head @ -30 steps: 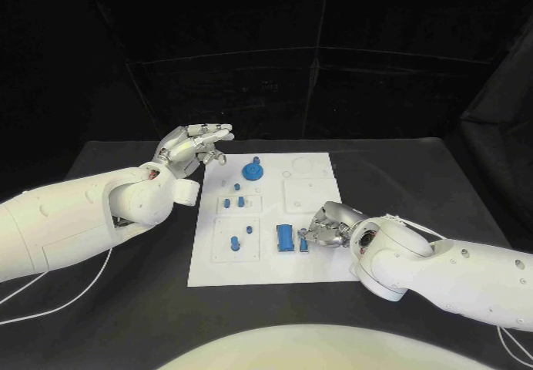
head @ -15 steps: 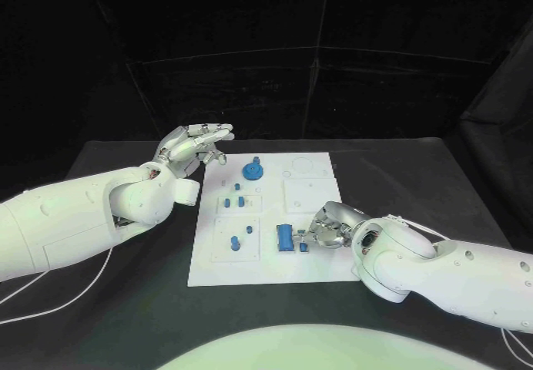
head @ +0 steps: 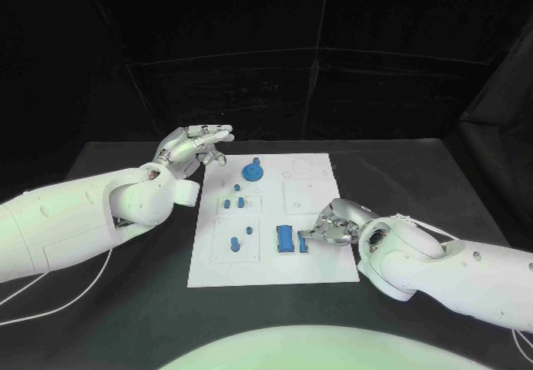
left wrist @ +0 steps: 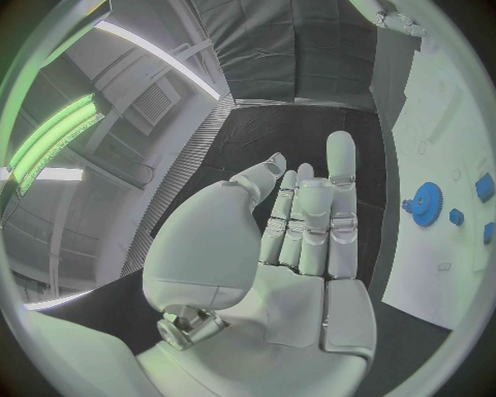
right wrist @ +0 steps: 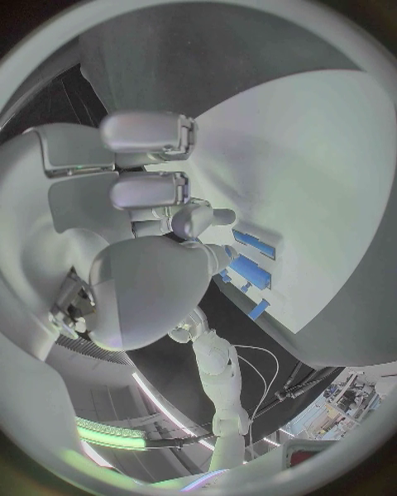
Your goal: Assemble the parts on the task board
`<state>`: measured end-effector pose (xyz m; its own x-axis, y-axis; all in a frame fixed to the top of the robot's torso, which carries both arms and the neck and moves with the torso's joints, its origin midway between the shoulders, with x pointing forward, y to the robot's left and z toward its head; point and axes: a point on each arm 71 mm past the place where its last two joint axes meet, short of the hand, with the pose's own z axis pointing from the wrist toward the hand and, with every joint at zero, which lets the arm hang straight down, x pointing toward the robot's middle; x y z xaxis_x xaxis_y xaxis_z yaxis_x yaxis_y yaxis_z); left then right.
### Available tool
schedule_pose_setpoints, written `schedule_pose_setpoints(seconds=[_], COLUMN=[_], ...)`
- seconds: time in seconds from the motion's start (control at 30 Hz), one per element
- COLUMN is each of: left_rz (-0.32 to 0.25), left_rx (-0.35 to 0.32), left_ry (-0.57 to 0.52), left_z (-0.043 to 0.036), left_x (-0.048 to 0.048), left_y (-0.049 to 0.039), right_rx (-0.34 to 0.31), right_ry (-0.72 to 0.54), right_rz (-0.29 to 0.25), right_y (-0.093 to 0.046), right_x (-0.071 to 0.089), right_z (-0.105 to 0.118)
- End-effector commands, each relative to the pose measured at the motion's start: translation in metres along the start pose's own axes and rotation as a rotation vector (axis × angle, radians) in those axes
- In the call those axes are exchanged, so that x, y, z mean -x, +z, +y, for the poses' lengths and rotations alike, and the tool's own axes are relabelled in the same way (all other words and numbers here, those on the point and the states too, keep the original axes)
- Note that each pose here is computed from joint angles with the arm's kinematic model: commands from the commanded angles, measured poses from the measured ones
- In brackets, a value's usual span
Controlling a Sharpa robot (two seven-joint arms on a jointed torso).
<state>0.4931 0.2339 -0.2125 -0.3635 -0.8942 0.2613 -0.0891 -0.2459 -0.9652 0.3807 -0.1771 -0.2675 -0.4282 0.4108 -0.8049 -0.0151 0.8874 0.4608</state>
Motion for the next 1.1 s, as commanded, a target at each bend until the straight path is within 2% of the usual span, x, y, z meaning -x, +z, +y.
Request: schedule_pose_setpoints(seconds=[0.03, 0.17, 0.27, 0.37, 0.5, 0.6, 0.63, 0.83, 1.0, 1.1], left_rz=[0.013, 0.009, 0.002, -0.011, -0.029, -0.049, -0.060, -0.098, -0.149, -0.173], left_rx=[-0.007, -0.009, -0.012, -0.017, -0.023, -0.029, -0.033, -0.061, -0.081, -0.087], left_ry=[-0.002, 0.000, 0.004, 0.011, 0.022, 0.035, 0.042, 0.069, 0.089, 0.099], left_z=[-0.0012, -0.0015, -0.0019, -0.0023, -0.0024, -0.0021, -0.0018, 0.0002, 0.0058, 0.0090], left_x=[-0.0012, 0.0003, 0.0024, 0.0054, 0.0086, 0.0120, 0.0140, 0.0216, 0.0278, 0.0306], left_y=[0.0006, 0.0006, 0.0008, 0.0016, 0.0033, 0.0067, 0.0090, 0.0205, 0.0311, 0.0356], right_rx=[0.075, 0.133, 0.165, 0.223, 0.286, 0.325, 0.338, 0.360, 0.379, 0.387], right_ry=[0.039, 0.164, 0.357, 0.554, 0.699, 0.803, 0.849, 0.967, 0.994, 0.989], right_rz=[-0.038, -0.034, -0.010, -0.003, -0.028, -0.066, -0.088, -0.128, -0.145, -0.155], right_y=[0.000, 0.002, 0.008, 0.019, 0.034, 0.051, 0.061, 0.094, 0.113, 0.120], right_x=[0.005, 0.010, 0.019, 0.034, 0.055, 0.072, 0.080, 0.096, 0.100, 0.102], right_z=[0.000, -0.004, -0.009, -0.011, -0.013, -0.018, -0.021, -0.031, -0.033, -0.033])
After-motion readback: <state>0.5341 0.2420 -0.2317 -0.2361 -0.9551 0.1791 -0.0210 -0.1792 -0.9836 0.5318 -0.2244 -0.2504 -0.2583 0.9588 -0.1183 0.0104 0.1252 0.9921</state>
